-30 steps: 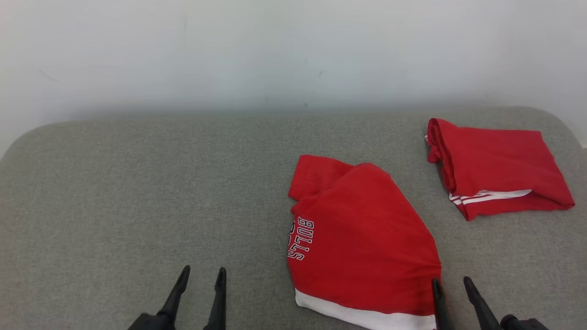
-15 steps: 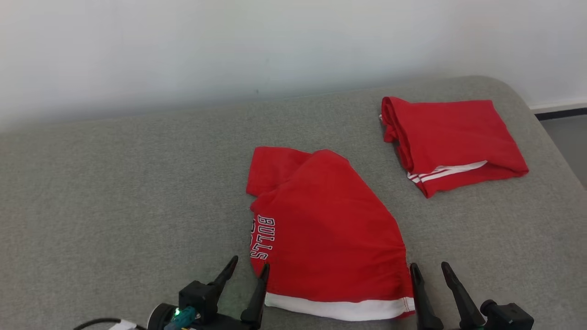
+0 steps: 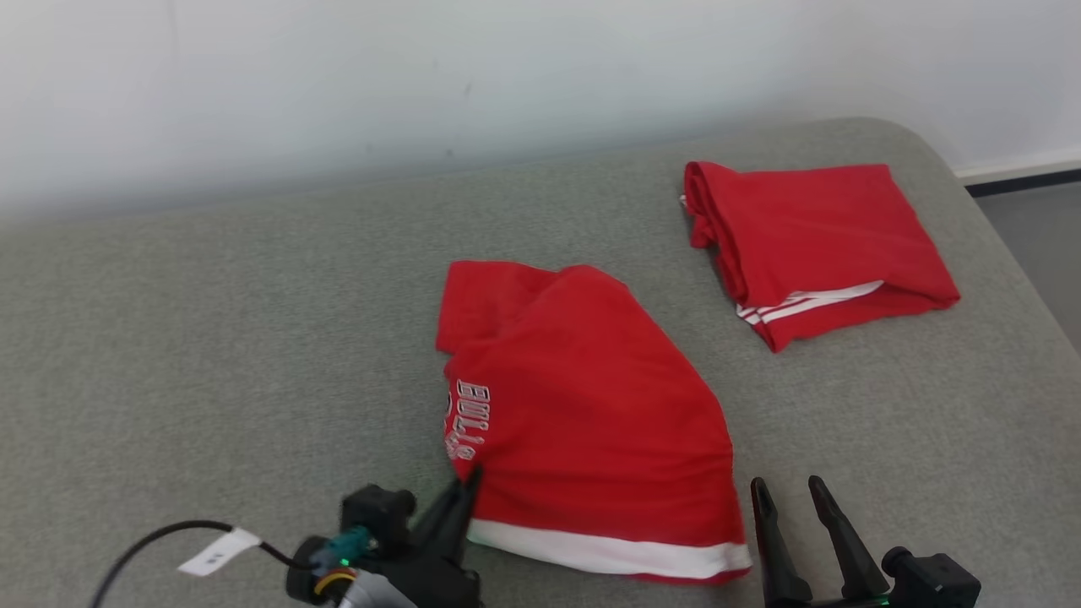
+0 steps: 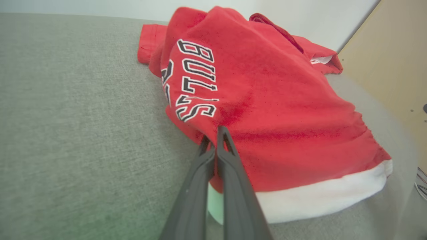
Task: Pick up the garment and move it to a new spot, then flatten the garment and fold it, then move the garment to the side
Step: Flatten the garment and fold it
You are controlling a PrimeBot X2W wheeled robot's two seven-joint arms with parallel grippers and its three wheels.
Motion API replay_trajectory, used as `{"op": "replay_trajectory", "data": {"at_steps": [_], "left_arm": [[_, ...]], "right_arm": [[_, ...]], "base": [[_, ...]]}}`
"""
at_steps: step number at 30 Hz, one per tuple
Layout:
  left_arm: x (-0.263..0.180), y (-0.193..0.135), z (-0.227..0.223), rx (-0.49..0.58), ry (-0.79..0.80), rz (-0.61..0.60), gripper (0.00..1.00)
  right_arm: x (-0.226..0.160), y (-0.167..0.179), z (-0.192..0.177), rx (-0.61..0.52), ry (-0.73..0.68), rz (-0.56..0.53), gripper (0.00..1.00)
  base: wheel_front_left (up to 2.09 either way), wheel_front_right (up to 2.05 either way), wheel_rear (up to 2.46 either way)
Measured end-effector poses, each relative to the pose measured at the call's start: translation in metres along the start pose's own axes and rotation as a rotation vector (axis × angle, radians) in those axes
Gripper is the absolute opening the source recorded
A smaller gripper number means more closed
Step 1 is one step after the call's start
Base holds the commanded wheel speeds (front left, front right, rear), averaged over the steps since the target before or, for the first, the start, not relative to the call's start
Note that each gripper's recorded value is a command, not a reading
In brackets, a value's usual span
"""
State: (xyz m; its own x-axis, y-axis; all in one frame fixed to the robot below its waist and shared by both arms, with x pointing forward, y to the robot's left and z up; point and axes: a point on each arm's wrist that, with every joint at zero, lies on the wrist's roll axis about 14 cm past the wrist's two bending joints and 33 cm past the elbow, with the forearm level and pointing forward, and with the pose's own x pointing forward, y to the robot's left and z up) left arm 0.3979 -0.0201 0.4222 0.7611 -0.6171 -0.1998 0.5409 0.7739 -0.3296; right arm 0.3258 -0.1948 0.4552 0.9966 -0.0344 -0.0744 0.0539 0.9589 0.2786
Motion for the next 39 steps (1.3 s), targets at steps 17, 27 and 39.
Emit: {"op": "replay_trajectory", "data": {"at_steps": [17,27,39], "left_arm": [[-0.083,0.054,0.044,0.187,-0.2,0.247,0.0],[-0.043,0.003,0.025,0.288,-0.116,0.054,0.0],[-0.003,-0.042,-0.014,0.276,0.037,-0.141,0.93]], "right_arm": [[0.012,0.034,-0.006,0.01,0.016,0.111,1.0],[0.004,0.024,-0.008,0.011,0.021,0.076,1.0],[-0.004,-0.005,-0.003,0.014,0.005,-0.021,1.0]], "base": [[0.0,0.0,0.0],[0.0,0.0,0.0],[0.0,0.0,0.0]]}}
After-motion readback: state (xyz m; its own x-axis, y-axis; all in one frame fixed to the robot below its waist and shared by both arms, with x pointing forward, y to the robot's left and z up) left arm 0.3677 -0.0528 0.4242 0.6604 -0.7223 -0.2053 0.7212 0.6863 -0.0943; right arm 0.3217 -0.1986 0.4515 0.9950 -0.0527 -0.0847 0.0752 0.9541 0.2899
